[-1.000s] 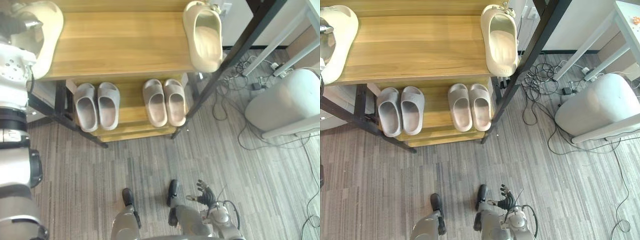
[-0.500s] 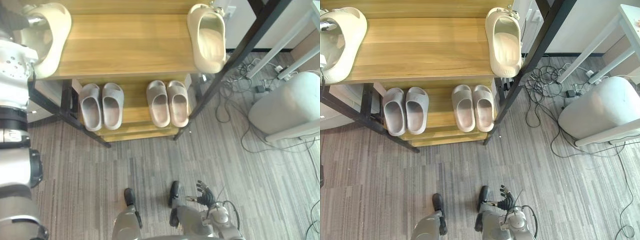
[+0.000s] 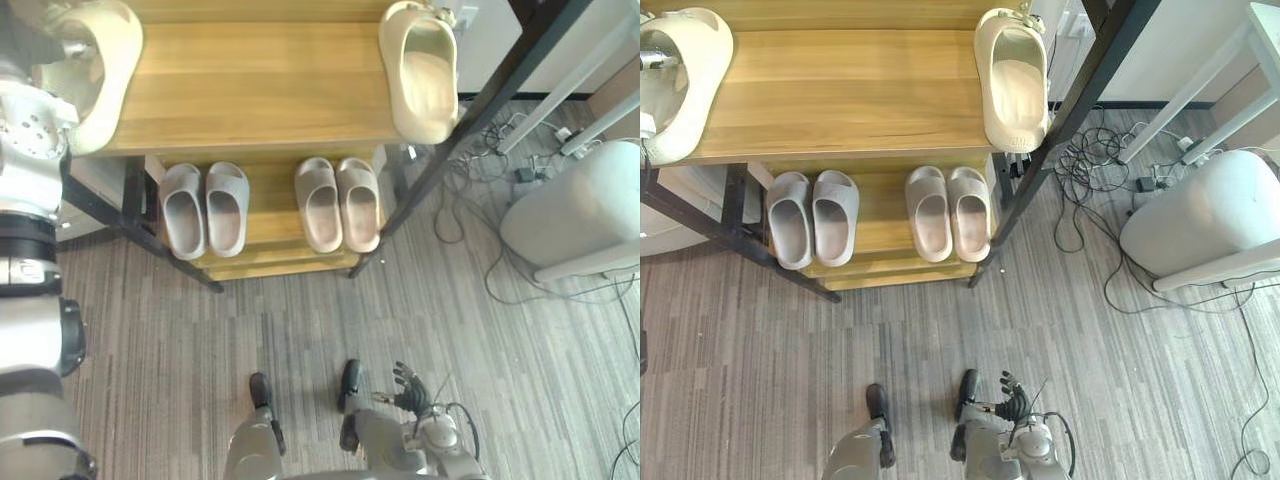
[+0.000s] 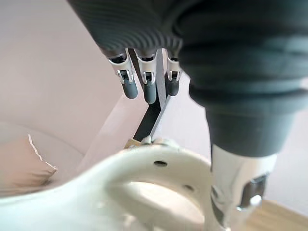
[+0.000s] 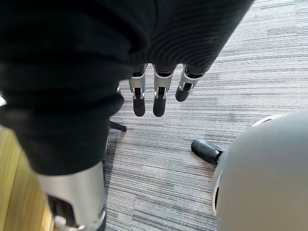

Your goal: Organize the slippers on the shoe rack

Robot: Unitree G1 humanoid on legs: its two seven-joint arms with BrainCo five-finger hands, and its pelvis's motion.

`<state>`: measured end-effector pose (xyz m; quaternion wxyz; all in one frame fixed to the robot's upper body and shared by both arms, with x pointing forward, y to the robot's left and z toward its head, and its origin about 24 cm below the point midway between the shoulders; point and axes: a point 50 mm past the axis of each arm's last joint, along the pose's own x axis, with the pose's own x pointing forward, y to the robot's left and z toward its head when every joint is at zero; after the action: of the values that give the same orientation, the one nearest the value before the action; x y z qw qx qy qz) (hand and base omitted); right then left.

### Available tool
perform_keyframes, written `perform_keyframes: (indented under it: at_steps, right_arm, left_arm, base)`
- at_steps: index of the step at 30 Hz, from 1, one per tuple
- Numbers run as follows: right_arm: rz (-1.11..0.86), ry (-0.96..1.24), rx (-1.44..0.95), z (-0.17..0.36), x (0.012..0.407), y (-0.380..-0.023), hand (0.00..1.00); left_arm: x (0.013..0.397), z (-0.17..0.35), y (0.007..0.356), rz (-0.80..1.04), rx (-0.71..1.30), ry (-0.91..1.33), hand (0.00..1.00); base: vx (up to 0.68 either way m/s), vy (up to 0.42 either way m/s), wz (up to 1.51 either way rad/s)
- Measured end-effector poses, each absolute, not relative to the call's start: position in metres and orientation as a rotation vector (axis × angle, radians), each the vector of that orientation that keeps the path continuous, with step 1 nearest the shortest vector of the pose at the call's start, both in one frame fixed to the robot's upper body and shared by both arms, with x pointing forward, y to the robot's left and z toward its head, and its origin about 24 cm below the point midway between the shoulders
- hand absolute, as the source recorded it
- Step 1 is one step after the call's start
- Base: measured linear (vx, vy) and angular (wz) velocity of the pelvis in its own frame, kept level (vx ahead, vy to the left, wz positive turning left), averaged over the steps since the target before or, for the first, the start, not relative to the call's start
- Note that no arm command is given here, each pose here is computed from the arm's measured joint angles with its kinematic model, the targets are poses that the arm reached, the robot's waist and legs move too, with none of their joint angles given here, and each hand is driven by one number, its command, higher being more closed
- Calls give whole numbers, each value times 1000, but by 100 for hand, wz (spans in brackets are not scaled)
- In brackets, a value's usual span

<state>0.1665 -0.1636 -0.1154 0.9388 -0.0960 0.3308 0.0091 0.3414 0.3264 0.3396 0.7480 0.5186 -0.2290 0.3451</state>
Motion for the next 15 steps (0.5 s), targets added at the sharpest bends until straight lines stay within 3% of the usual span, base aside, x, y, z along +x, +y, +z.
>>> perform_keyframes:
  at_steps: [15]
  right_arm:
    - [33,626,-172,-108,174,-161,0]
  left_arm:
    - [334,361,328,802,1186,-532,0]
  base:
    - [-17,1,-4]
